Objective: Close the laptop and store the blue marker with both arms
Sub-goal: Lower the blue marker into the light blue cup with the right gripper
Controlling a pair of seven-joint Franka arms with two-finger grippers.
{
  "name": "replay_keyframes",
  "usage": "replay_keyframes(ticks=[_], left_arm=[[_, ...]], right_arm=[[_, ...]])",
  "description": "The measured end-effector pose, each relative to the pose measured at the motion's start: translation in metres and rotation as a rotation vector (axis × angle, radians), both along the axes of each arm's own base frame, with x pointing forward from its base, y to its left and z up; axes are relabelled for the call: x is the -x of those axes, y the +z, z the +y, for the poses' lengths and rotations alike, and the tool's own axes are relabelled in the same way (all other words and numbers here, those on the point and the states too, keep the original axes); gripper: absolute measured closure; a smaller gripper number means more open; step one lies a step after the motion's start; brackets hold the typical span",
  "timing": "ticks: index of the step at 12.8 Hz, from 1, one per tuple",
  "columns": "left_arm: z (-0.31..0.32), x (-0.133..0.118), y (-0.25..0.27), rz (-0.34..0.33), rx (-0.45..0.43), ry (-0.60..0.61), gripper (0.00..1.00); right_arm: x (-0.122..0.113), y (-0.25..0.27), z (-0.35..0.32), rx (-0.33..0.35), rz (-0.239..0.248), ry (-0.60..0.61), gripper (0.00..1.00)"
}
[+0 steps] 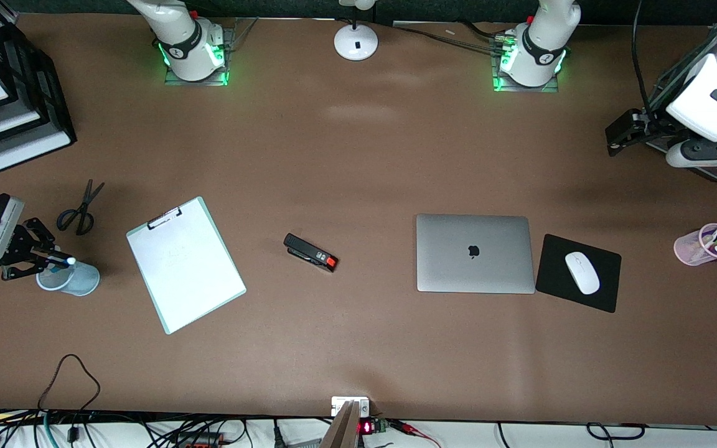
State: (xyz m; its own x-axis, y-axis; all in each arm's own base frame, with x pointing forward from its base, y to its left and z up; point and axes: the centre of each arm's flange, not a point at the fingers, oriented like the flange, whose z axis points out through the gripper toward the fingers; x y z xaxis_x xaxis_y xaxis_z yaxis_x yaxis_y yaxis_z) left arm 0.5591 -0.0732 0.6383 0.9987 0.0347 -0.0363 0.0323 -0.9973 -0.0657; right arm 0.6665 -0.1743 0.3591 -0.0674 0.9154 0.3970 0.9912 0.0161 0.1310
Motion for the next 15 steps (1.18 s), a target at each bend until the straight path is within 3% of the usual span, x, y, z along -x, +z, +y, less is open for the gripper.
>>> replay_keyframes(ticks=[5, 8, 15], left_arm=[[-0.002, 0.013, 0.004, -0.005, -0.012, -0.018, 0.00], [0.017, 0.025, 0.009, -0.002, 0.039, -0.029, 0.00], [0.020, 0.028, 0.008, -0.006, 0.043, -0.034, 0.00]], right_arm=[[0.003, -0.012, -0.007, -0.036, -0.023, 0.057, 0.84], [0.008, -0.020, -0.021, -0.046, -0.012, 0.060, 0.84], [0.014, -0.039, -0.037, -0.070, -0.004, 0.063, 0.84]])
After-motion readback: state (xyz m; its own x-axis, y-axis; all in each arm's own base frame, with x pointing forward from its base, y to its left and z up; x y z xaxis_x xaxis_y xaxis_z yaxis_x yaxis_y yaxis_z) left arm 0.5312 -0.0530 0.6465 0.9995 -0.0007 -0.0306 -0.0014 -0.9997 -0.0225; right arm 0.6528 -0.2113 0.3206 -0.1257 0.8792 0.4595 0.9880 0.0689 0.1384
